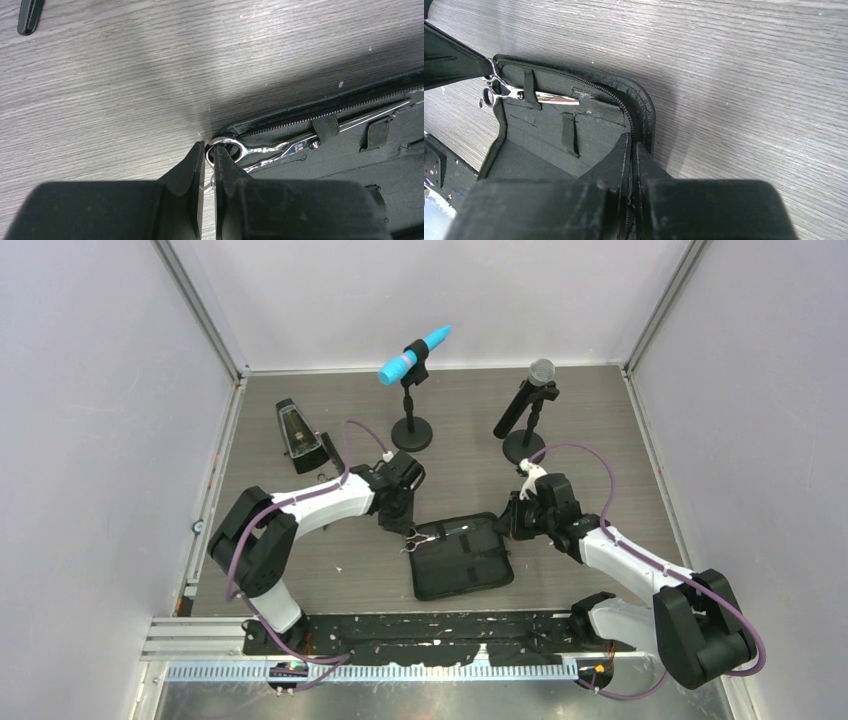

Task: Sort the hair-cutting tools
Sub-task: Place the scissors in the hairdressing tool bag.

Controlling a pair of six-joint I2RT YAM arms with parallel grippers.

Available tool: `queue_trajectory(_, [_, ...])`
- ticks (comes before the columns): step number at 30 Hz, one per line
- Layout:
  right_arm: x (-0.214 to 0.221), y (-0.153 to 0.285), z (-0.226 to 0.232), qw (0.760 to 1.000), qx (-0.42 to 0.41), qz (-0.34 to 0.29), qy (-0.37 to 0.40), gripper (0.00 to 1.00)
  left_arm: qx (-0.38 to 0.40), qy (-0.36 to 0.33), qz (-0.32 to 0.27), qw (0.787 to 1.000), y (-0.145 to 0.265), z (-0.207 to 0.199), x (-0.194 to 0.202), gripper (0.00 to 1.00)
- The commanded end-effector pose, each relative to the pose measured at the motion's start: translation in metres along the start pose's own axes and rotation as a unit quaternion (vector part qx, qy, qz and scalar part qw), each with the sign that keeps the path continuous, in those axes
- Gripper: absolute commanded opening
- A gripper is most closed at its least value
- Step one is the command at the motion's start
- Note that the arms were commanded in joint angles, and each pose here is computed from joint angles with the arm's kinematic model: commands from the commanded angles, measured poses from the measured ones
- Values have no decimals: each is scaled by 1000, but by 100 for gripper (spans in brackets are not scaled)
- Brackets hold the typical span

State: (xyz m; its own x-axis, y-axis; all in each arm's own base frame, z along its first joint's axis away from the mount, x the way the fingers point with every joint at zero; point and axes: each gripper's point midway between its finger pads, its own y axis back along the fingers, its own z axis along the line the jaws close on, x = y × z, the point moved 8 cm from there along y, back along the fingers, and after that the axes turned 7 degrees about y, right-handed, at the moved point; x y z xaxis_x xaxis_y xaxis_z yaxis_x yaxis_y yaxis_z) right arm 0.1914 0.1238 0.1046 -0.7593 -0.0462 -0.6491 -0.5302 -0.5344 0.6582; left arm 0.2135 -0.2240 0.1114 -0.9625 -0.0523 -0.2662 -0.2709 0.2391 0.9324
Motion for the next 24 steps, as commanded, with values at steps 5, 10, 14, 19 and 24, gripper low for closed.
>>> queue_trajectory(5, [-7,-2,10,999,-44,-18,0,5,72,7,-37,997,11,-39,-18,0])
queue_trajectory(10, [-11,-3,13,998,-52,-27,1,5,80,13,-39,996,12,-46,-19,0])
queue_trajectory(14, [-11,-3,13,998,-51,-28,-3,5,79,19,-38,996,10,-50,-16,0])
queue_trajectory(19, [-10,-4,14,998,-48,-28,-10,5,75,36,-44,996,9,-50,-15,0])
queue_trajectory(24, [-7,-5,15,998,-42,-28,-25,5,84,75,-78,991,11,-48,-16,0])
